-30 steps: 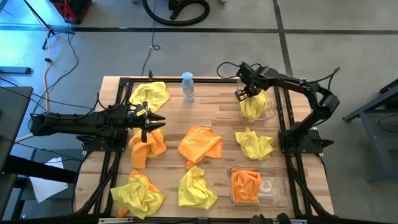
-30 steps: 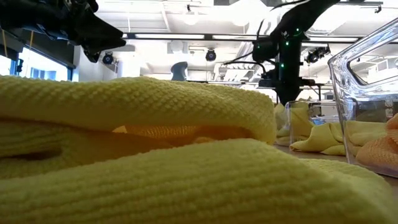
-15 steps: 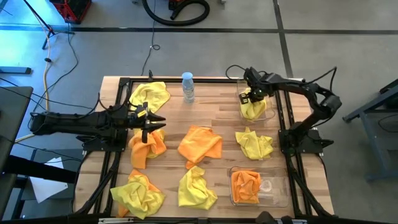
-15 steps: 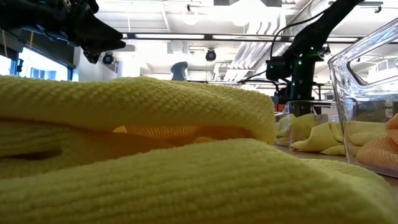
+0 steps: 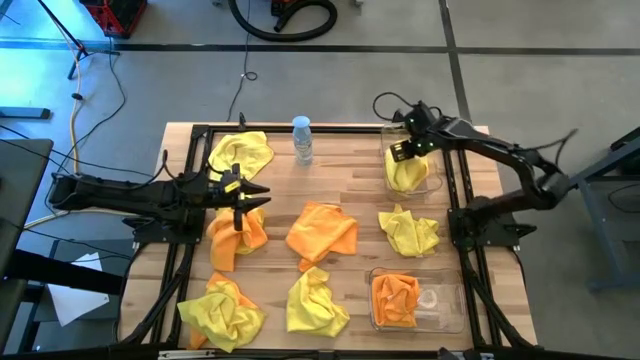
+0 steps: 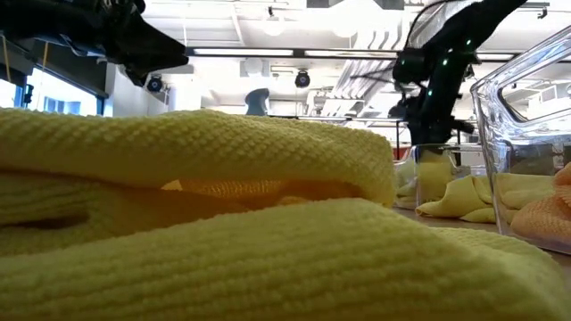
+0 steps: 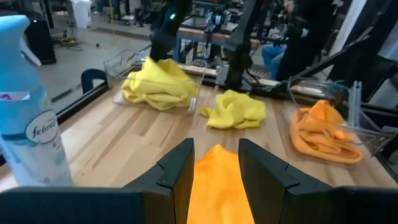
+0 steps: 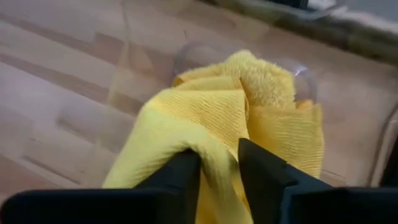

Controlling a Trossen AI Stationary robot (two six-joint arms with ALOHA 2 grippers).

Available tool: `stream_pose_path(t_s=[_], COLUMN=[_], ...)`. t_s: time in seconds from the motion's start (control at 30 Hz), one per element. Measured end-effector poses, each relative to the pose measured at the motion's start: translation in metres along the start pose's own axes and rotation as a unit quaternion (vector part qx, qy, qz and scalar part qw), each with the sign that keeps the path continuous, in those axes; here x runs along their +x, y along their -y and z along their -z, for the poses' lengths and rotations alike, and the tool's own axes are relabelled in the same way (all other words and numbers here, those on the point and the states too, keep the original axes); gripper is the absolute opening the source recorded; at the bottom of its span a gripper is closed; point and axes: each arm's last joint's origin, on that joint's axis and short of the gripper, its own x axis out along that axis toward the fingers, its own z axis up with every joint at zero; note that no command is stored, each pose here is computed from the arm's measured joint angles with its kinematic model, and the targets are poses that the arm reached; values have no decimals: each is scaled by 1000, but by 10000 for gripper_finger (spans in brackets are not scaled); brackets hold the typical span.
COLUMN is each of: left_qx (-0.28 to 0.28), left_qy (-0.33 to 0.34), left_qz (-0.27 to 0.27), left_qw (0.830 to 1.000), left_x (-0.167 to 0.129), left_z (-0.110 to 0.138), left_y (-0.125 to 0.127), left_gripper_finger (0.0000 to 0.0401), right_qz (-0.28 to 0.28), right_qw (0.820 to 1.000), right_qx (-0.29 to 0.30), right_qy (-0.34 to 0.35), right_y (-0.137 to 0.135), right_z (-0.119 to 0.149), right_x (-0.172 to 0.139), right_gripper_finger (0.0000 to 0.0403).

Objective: Sort microfiber towel by color & place in baskets
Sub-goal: Put the yellow microfiber cloth into the top transparent bin, then put the orange microfiber cloth into the bottom transparent bin

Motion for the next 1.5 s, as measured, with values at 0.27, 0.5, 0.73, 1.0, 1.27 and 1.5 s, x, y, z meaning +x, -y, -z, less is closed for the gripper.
stream_pose_path(t_s=[0.27, 0.5, 0.73, 1.0, 1.27, 1.5], left_qx=[3, 8, 21, 92, 136, 151], left_qy=[-10, -26, -46, -90, -188, -334], left_qz=[-2, 4, 18, 1, -8, -13], left_qw=[1000, 1000, 999, 992, 973, 930], left_x=[7, 17, 26, 54, 118, 174], left_z=[-7, -12, -13, -22, -19, 6], left_y=[4, 11, 21, 47, 72, 80], left_gripper_finger=[115, 115, 115, 115, 115, 115], right_qz=[-16, 32, 29, -31, -114, -157], right_qw=[999, 997, 999, 998, 988, 977], right_qx=[13, 5, -6, -52, -98, -138], right_qy=[33, -69, -33, 18, 47, 46], right_y=[2, 8, 3, -17, -37, -55], right_z=[6, 23, 27, 46, 66, 80], right_x=[-27, -22, -36, -68, -92, -99], right_gripper_finger=[135, 135, 135, 135, 135, 135])
